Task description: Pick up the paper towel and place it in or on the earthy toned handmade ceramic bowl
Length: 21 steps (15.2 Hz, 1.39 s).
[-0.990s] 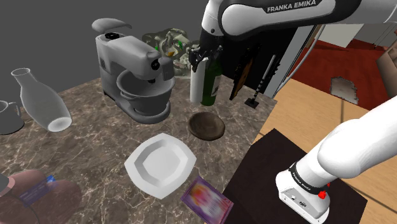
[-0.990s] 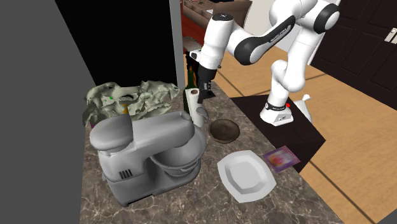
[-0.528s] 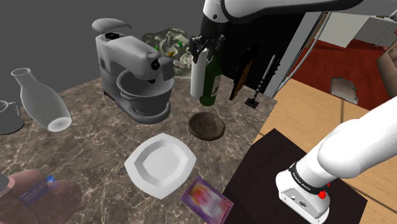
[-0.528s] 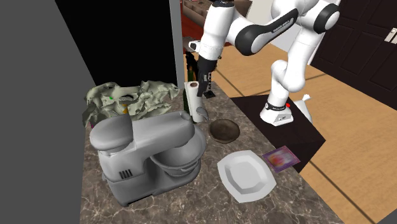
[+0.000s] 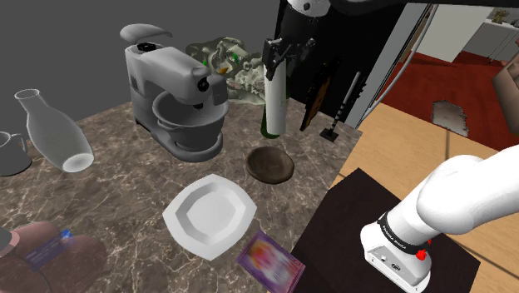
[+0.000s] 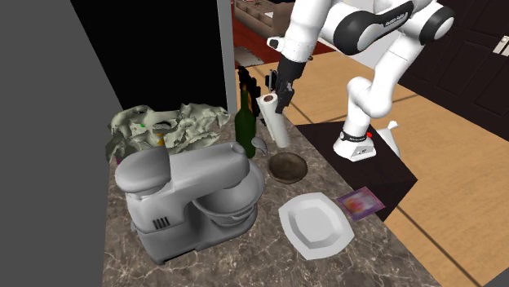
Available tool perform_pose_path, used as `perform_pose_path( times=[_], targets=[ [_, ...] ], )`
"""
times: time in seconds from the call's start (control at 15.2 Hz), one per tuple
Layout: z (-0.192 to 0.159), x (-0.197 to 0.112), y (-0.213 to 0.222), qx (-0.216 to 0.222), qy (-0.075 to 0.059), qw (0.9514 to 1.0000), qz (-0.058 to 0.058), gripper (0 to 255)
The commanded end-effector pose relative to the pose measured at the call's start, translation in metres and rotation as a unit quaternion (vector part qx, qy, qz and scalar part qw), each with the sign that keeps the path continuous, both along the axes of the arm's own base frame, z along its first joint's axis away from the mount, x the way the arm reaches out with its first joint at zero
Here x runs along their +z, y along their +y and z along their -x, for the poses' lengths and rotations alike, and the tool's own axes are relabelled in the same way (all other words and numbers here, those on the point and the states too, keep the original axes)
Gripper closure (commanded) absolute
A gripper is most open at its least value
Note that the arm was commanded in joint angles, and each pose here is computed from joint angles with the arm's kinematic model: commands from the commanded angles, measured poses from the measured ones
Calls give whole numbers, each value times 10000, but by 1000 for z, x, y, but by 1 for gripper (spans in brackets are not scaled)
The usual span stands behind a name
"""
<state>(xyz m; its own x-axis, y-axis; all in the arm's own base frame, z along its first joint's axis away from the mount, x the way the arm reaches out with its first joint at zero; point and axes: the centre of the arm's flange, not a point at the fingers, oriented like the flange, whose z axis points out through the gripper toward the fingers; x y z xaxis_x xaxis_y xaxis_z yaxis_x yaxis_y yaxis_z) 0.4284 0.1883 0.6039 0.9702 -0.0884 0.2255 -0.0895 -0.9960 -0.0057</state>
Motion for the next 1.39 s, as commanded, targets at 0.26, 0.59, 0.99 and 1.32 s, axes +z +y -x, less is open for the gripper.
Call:
perform_pose_path(
  times=[0.26, 0.59, 0.99, 1.32],
  targets=[
    [67, 38, 12, -1, 4, 10000, 0, 255],
    [78, 23, 13, -1, 4, 10000, 0, 255],
    [78, -9, 13, -1, 4, 10000, 0, 255],
    [78, -36, 13, -1, 4, 10000, 0, 255]
  ],
)
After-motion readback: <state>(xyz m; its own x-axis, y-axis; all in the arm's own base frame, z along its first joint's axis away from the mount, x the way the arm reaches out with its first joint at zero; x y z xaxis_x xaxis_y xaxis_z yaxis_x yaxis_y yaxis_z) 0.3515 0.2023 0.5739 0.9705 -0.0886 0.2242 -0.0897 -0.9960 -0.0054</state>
